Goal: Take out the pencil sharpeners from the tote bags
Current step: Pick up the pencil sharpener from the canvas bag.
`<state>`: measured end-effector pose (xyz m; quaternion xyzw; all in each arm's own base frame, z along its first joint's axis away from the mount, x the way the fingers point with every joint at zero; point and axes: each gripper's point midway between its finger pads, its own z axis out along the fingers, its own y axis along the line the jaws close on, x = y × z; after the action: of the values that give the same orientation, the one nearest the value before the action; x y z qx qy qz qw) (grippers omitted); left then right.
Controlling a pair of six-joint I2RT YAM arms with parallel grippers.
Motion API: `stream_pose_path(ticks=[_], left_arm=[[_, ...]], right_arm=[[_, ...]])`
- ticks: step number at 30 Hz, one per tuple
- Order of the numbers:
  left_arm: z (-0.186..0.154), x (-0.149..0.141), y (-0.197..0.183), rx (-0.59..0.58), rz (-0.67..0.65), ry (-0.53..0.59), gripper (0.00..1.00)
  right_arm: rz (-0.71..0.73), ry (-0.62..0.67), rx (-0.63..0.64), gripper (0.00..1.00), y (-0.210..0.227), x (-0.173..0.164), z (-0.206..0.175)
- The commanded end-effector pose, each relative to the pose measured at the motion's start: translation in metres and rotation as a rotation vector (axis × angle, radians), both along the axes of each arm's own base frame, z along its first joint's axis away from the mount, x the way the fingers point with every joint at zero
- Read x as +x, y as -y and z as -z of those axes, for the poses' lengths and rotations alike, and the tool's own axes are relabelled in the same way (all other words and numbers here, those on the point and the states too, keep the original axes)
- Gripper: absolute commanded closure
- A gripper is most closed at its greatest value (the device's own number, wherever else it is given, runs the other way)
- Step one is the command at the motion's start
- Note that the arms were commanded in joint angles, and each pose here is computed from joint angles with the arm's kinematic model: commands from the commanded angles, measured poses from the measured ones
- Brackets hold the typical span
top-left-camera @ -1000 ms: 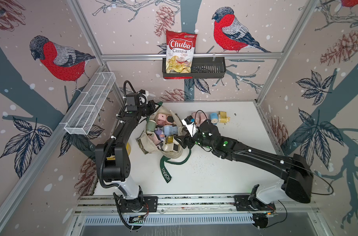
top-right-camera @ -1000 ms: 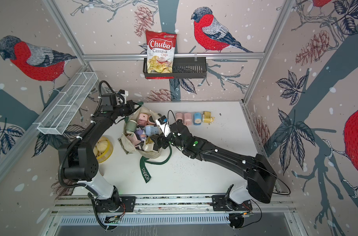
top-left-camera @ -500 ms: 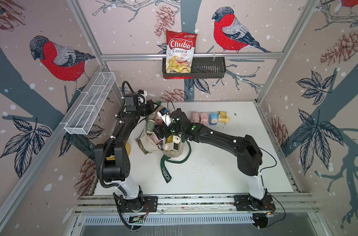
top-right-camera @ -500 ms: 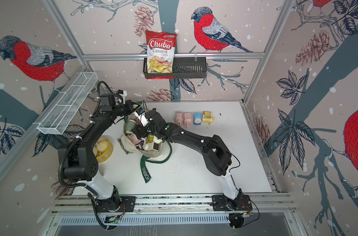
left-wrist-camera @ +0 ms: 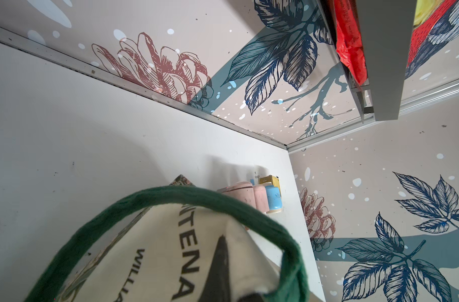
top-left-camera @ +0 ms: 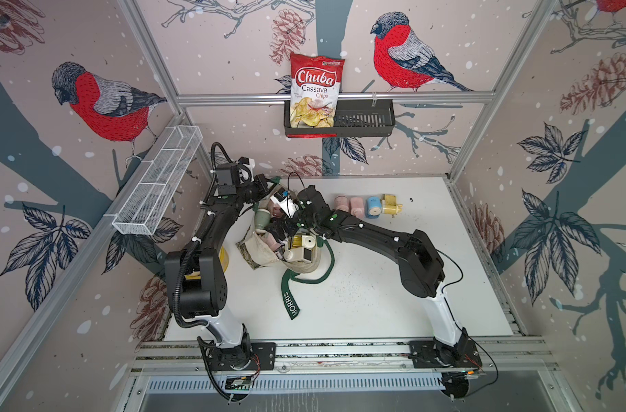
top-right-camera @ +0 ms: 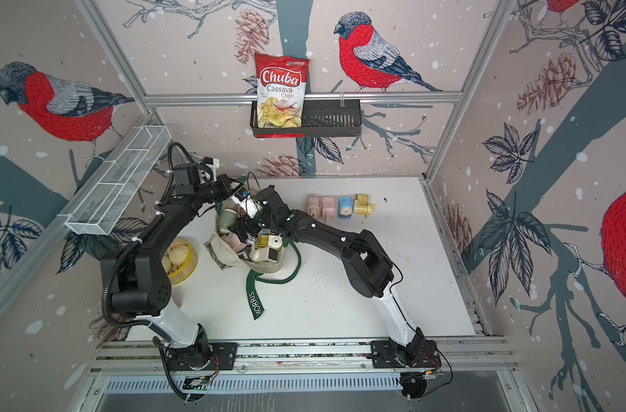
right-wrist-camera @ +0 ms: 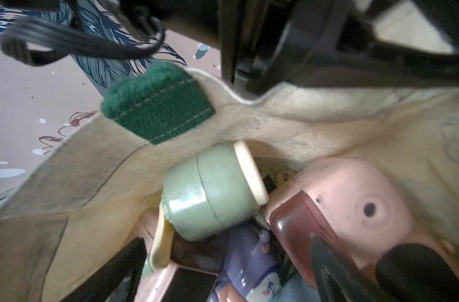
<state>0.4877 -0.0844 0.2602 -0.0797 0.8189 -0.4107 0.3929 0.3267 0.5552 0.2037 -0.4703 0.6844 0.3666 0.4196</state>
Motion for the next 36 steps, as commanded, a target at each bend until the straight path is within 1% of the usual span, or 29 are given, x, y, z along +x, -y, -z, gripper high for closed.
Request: stream_pose_path(ticks=[1, 7, 12, 20, 26, 29, 33, 35, 36], left_arm=[[-0.045, 0.007, 0.004, -0.012, 0.043, 0.200, 1.00], [-0.048, 0.007, 0.005, -0.013, 0.041, 0.205, 1.00], [-0.049, 0.006, 0.005, -0.016, 0.044, 0.209, 1.00], [-0.049, 0.007, 0.001, -0.020, 0.035, 0.207, 1.00], [-0.049, 0.007, 0.001, -0.026, 0.037, 0.206, 1.00], [-0.050, 0.007, 0.002, -0.029, 0.038, 0.207, 1.00], [-0.049, 0.007, 0.000, -0.033, 0.035, 0.203, 1.00], [-0.049, 0.007, -0.001, -0.033, 0.034, 0.203, 1.00], [-0.048, 0.008, -0.001, -0.033, 0.031, 0.201, 1.00]], right_arm=[[-0.045, 0.087, 0.046, 0.00, -0.008, 0.002, -0.011], [-0.063, 0.136, 0.076, 0.00, -0.016, 0.010, -0.008], [-0.093, 0.133, 0.093, 0.00, -0.022, 0.016, -0.002], [-0.219, 0.133, 0.064, 0.01, -0.041, -0.001, 0.016], [-0.274, 0.102, 0.067, 0.08, -0.046, -0.010, 0.023], [-0.272, 0.091, 0.058, 0.11, -0.046, -0.009, 0.029], [-0.238, 0.070, 0.047, 0.25, -0.047, -0.003, 0.029], [-0.219, 0.055, 0.043, 0.27, -0.047, 0.000, 0.028], [-0.215, 0.049, 0.043, 0.30, -0.046, 0.001, 0.026]])
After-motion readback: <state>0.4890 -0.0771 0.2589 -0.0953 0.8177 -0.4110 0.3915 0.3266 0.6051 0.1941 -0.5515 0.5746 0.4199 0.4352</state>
